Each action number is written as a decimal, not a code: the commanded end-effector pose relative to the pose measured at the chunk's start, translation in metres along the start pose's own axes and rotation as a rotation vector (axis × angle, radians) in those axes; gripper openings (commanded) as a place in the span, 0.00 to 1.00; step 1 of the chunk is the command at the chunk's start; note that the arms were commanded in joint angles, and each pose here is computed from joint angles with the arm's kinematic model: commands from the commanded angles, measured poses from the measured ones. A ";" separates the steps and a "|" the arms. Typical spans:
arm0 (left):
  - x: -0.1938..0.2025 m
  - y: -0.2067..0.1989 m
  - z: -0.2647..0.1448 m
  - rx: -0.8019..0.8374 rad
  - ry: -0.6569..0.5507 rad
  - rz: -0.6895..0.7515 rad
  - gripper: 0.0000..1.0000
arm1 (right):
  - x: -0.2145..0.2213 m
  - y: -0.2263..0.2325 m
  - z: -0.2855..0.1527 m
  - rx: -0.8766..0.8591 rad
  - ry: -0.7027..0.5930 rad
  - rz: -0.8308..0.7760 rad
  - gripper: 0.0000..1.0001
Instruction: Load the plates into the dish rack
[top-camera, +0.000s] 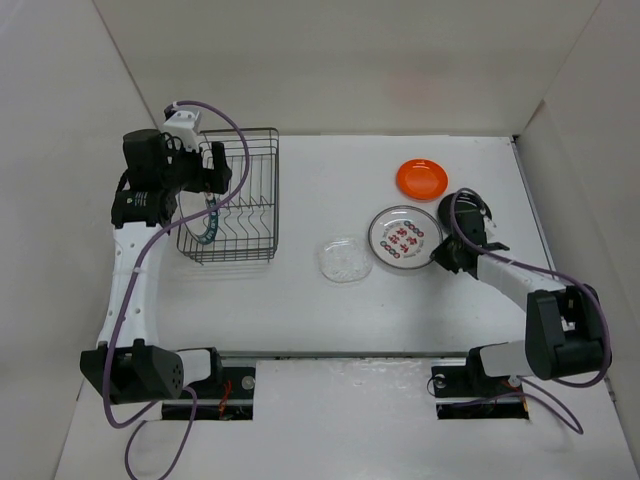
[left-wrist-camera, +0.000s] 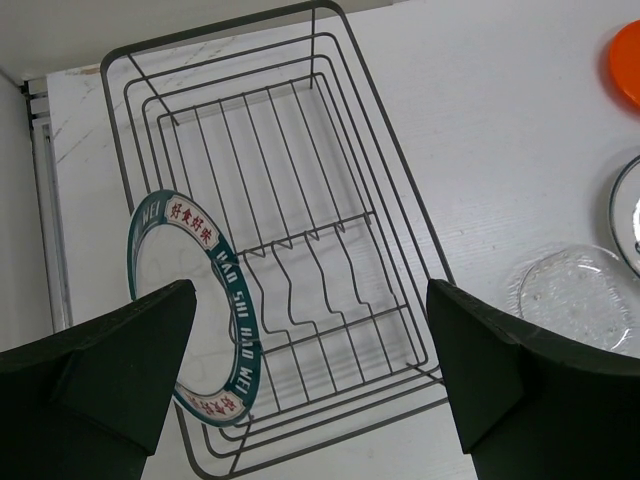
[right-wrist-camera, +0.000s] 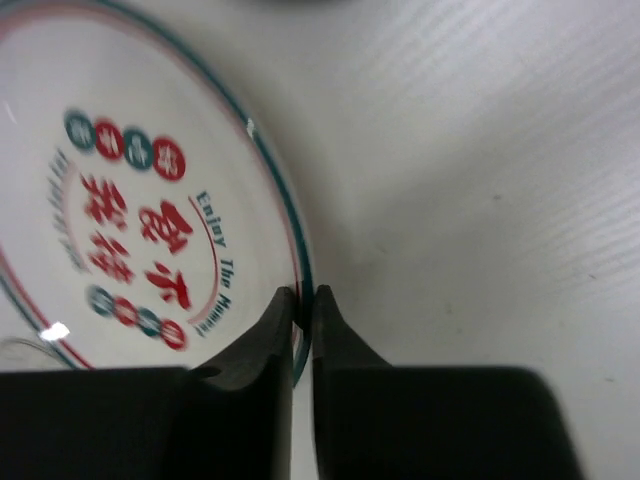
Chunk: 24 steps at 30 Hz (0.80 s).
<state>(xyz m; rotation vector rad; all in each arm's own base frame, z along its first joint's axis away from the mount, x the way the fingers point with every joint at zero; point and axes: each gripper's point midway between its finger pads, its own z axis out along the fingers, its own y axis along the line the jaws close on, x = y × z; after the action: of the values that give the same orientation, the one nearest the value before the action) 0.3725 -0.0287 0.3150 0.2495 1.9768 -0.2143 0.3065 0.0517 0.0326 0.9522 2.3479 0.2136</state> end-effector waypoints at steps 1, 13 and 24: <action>-0.016 -0.004 -0.003 0.017 -0.061 0.024 0.99 | -0.014 0.009 -0.003 -0.020 -0.025 -0.014 0.00; -0.011 0.000 0.009 0.020 -0.035 0.015 0.99 | -0.041 0.032 -0.020 -0.117 -0.146 0.075 0.00; -0.037 -0.017 0.015 0.086 -0.069 0.020 0.99 | -0.097 0.122 -0.101 -0.349 -0.394 0.043 0.00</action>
<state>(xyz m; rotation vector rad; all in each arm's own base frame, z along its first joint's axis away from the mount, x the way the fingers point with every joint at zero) 0.3912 -0.0379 0.3005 0.2685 2.0195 -0.2652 0.3481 0.0702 0.1349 0.8502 2.0460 0.3272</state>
